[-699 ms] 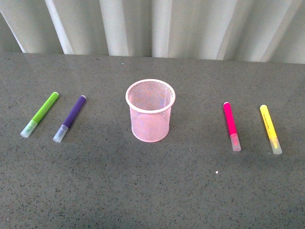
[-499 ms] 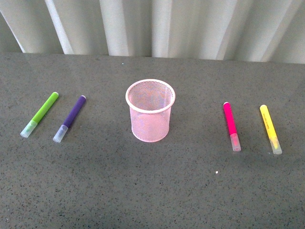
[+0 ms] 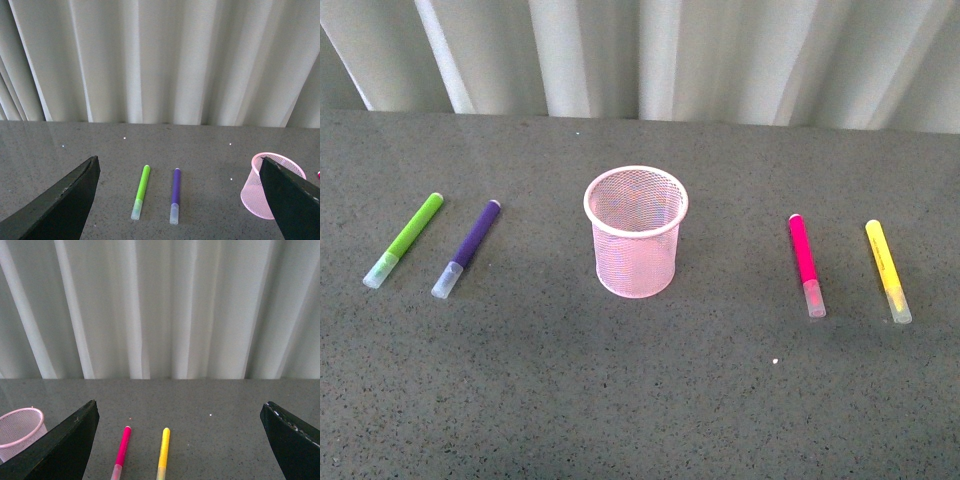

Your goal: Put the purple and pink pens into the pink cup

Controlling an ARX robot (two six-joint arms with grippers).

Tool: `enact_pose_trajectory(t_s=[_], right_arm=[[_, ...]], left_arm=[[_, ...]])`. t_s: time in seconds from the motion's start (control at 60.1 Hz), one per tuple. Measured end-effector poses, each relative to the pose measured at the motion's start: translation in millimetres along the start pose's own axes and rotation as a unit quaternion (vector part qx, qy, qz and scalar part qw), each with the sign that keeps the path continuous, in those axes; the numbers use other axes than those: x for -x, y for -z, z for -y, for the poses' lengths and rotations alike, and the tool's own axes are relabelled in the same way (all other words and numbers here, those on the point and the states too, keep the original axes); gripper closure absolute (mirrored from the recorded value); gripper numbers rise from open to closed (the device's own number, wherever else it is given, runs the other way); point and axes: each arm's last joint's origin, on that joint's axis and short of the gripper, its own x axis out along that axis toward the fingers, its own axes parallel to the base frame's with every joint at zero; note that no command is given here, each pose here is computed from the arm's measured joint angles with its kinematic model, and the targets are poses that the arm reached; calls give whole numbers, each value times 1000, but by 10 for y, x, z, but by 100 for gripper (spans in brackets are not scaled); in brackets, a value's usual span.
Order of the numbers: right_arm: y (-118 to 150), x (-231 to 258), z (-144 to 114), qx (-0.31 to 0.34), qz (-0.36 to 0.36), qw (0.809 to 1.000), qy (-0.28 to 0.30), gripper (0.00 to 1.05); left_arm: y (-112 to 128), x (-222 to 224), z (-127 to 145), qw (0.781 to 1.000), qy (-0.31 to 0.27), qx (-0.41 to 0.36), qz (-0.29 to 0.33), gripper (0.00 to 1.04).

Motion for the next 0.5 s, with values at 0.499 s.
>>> enact_pose_trajectory(t_s=[0.499], right_arm=[[0, 0, 0, 0, 0, 1000, 0, 7]], left_arm=[[0, 0, 0, 1000, 0, 0, 0, 7]])
